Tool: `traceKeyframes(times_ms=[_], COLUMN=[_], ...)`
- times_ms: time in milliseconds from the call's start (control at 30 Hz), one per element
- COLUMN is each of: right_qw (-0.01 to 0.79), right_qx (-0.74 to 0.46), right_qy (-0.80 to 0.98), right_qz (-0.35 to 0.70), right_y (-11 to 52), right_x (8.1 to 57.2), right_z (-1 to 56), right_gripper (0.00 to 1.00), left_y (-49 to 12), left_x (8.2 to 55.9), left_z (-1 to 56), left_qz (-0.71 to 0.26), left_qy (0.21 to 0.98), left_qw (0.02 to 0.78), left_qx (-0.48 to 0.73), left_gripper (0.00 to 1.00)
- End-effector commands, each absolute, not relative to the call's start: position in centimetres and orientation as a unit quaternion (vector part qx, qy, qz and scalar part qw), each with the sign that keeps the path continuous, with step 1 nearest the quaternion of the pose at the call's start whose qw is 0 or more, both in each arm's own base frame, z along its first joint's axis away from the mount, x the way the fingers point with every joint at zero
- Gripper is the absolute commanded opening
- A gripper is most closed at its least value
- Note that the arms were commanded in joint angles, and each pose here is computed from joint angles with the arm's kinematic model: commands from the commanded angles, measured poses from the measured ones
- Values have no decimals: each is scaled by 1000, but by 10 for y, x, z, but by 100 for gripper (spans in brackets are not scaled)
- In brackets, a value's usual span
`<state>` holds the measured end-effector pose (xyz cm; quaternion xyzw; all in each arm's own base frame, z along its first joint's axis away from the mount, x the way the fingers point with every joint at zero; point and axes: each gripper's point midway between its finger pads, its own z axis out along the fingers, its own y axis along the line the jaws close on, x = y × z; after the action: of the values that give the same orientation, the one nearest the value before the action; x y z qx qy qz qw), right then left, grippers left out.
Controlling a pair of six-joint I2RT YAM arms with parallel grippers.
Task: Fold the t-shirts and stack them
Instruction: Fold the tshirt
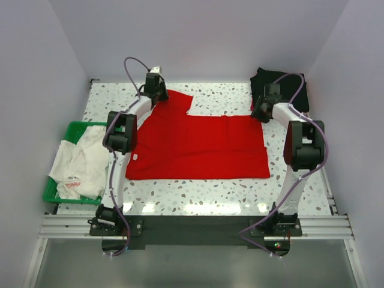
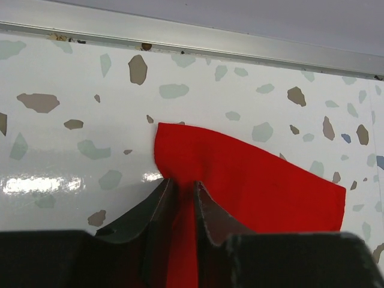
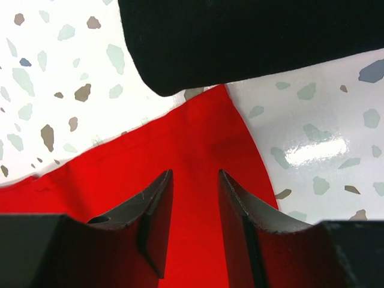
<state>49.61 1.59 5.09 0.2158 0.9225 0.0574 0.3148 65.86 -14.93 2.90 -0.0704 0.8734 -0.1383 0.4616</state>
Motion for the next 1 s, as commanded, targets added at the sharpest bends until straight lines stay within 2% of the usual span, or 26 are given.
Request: traceKeyframes(times_ms=[0, 133, 300, 567, 967], right_qw=[341, 340, 330, 325, 306], right_qx=[215, 215, 209, 213, 205], right_qy=[913, 914, 920, 921, 930], right_qz=[67, 58, 38, 9, -4], right_y=[17, 12, 7, -16, -19], right_x=[505, 507, 514, 526, 539], right_z=[69, 68, 60, 51, 33], right_gripper=[39, 39, 40, 40, 39], left_y=[-154, -156, -156, -163, -165], left_x=[654, 655, 659, 662, 661], left_z=[13, 19, 51, 99, 112], left_qz=[-137, -142, -149, -176, -186], left_qy=[882, 878, 862, 831, 819], left_qw=[446, 452, 481, 527, 542], left_qx=[-68, -64, -58, -41, -29], left_gripper=[24, 11, 0, 0, 0])
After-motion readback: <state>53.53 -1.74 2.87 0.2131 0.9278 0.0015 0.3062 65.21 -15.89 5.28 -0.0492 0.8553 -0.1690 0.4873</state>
